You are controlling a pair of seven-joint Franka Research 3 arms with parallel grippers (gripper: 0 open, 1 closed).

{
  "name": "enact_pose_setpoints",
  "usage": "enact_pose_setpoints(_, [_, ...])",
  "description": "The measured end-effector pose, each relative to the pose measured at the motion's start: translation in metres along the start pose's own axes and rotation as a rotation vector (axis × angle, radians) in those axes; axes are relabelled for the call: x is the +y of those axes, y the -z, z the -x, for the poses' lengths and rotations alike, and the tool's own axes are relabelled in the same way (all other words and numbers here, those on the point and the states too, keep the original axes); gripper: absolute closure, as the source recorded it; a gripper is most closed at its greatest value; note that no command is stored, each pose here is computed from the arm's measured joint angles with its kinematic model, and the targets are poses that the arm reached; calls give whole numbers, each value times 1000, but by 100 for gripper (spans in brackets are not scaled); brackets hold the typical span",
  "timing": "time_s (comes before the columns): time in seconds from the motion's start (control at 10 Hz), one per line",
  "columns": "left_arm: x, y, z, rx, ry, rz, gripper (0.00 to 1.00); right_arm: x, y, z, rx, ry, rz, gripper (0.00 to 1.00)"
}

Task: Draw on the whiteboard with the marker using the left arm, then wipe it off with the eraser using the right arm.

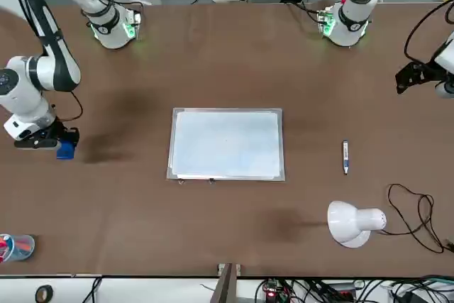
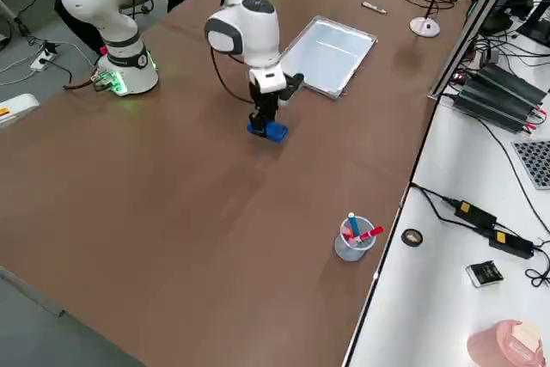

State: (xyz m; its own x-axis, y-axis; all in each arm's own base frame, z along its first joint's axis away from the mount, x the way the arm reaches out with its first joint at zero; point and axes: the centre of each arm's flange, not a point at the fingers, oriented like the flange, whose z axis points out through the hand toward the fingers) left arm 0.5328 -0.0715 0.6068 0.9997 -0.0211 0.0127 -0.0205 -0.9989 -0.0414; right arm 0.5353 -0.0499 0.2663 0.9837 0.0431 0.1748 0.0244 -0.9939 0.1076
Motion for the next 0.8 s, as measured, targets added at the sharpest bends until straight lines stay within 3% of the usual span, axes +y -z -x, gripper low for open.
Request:
enact_pose_setpoints(0.4, [-1,-2,-5,1,2,1,0,5,-57,13,21,-18,8,44])
enact_pose_setpoints(0.8, [-3,-2,-6,1,4,2,0,0,-71,16,24,-59,4,44])
